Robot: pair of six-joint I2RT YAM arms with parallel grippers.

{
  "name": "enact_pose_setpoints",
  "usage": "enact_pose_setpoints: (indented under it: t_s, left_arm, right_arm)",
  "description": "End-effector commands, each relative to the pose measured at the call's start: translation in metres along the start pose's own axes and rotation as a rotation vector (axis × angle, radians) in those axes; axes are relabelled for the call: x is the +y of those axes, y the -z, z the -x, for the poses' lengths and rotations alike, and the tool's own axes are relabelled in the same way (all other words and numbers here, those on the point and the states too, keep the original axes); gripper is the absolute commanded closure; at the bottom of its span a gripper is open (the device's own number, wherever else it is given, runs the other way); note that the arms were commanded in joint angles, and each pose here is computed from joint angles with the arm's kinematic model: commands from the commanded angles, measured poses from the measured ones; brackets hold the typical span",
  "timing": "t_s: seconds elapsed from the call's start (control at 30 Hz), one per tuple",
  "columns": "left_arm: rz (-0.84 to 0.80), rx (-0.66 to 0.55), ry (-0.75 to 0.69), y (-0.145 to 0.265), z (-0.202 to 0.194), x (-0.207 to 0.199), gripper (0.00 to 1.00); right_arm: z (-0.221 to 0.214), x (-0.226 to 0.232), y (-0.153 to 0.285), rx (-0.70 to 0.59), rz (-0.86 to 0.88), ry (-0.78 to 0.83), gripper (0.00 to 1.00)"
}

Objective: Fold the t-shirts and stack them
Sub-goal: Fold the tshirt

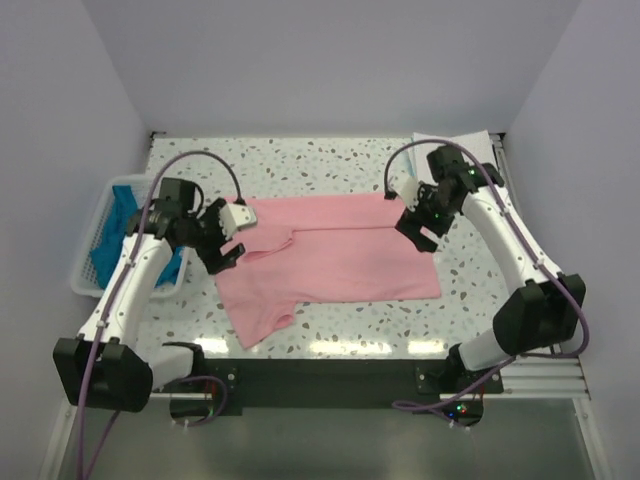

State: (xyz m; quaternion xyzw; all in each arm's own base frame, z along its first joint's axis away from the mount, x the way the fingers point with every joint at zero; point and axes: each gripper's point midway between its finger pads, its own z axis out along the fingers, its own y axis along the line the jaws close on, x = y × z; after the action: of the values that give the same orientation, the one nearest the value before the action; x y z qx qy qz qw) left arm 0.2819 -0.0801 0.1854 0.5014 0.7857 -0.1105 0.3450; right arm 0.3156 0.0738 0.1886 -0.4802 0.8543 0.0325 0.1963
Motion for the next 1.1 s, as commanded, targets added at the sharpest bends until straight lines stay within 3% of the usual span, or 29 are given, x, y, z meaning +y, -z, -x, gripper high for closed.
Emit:
enact_pose_setpoints:
  t_s: [0.0, 0.1, 0.2, 0.23, 0.33, 0.7, 1.07]
  left_arm:
    - [-0.186, 0.137, -0.085, 0.001, -0.056, -0.059, 0.11]
    - [-0.265, 0.210, -0.076, -0.005, -0.090, -0.098, 0.15]
    - [-0.267, 0.249, -0.089, -0.010, -0.105, -0.114, 0.18]
    - [-0.264, 0.252, -0.105, -0.013, -0.105, -0.116, 0.19]
    - [-0.254, 0.292, -0.083, -0.017, -0.114, -0.122, 0.25]
    - [-0.234, 0.311, -0.008, -0.026, -0.113, -0.123, 0.27]
    - [-0.247, 0.318, 0.033, -0.030, -0.113, -0.126, 0.27]
  right_arm:
    - [-0.053, 0.030, -0.019, 0.156, 0.076, 0.123, 0.15]
    - [-0.091, 0.054, -0.031, 0.230, 0.083, 0.181, 0.19]
    - [-0.099, 0.056, -0.039, 0.243, 0.018, 0.243, 0.34]
    - [-0.109, 0.063, -0.046, 0.269, 0.028, 0.254, 0.43]
    - [-0.115, 0.066, -0.055, 0.282, 0.016, 0.268, 0.51]
    - [-0.124, 0.071, -0.088, 0.308, 0.035, 0.277, 0.58]
    - [-0.137, 0.083, -0.113, 0.326, 0.048, 0.318, 0.59]
